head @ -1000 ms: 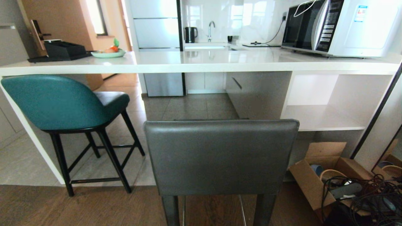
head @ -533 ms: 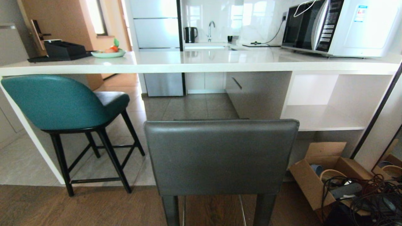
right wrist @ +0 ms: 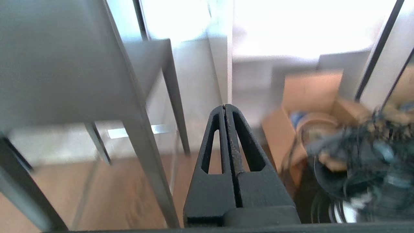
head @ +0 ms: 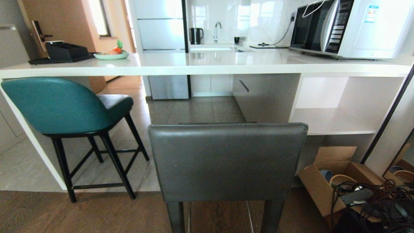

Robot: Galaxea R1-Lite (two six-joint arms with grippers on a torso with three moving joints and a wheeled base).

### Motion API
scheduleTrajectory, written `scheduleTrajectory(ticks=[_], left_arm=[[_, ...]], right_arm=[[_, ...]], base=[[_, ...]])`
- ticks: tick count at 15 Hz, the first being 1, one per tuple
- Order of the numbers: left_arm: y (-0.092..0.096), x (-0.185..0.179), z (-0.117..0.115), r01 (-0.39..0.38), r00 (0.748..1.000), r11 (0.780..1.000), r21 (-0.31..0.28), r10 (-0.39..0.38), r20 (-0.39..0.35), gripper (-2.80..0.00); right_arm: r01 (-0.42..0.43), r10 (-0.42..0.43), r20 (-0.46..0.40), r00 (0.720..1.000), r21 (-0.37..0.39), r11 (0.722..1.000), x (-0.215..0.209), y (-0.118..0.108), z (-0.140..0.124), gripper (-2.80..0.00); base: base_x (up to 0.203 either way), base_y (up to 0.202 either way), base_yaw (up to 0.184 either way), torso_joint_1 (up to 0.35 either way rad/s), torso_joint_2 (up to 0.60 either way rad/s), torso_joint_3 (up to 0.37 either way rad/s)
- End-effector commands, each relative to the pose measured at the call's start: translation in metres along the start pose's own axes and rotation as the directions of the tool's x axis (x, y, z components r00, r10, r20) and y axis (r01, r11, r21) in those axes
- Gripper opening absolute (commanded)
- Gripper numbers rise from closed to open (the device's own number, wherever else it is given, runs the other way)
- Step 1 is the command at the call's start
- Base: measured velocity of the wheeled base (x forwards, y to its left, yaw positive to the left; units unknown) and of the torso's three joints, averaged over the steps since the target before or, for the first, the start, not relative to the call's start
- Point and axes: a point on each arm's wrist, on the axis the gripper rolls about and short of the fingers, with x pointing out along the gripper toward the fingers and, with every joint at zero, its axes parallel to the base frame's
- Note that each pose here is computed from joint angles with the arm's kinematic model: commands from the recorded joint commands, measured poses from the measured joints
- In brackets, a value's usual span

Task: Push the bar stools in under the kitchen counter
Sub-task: Push the gray chair back under the dining table

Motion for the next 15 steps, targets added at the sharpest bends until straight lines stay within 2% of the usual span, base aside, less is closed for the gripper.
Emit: scheduleTrajectory(ticks=[1,3,5,8,10,12,15], left_arm=[[-0.001,-0.007,0.041,0.024,0.997,1.0,-0.003,-0.024,0.077,-2.8],[-0.001,0.006,0.079,0.068,0.997,0.997,-0.033,-0.067,0.024,-2.8],[-0.002,0.035,0.11,0.104,0.994,0.993,-0.056,-0.105,-0.015,-2.8],[-0.005,0.095,0.133,0.178,0.983,0.981,-0.073,-0.181,-0.036,-2.8],[-0.01,0.132,0.133,0.248,0.965,0.965,-0.086,-0.254,-0.065,-2.8],[-0.025,0.161,0.122,0.348,0.925,0.931,-0.106,-0.36,-0.125,-2.8],[-0.039,0.195,0.098,0.388,0.889,0.913,-0.128,-0.408,-0.21,-2.8]], right_arm=[[-0.004,0.003,0.031,1.0,0.03,1.0,-0.003,0.001,0.034,-2.8],[-0.012,0.012,0.004,1.0,0.067,0.998,0.005,0.002,0.063,-2.8],[-0.022,0.024,-0.019,1.0,0.107,0.994,0.021,0.003,0.093,-2.8],[-0.037,0.054,-0.097,0.994,0.175,0.984,0.069,0.006,0.129,-2.8],[-0.071,0.1,-0.142,0.985,0.197,0.978,0.108,0.008,0.136,-2.8],[-0.101,0.14,-0.179,0.974,0.212,0.972,0.146,0.011,0.134,-2.8],[-0.176,0.227,-0.226,0.947,0.225,0.958,0.181,0.024,0.118,-2.8]], base=[[0.0,0.0,0.0,0.0,0.0,0.0],[0.0,0.0,0.0,0.0,0.0,0.0],[0.0,0.0,0.0,0.0,0.0,0.0],[0.0,0.0,0.0,0.0,0.0,0.0],[0.0,0.0,0.0,0.0,0.0,0.0],[0.0,0.0,0.0,0.0,0.0,0.0],[0.0,0.0,0.0,0.0,0.0,0.0]])
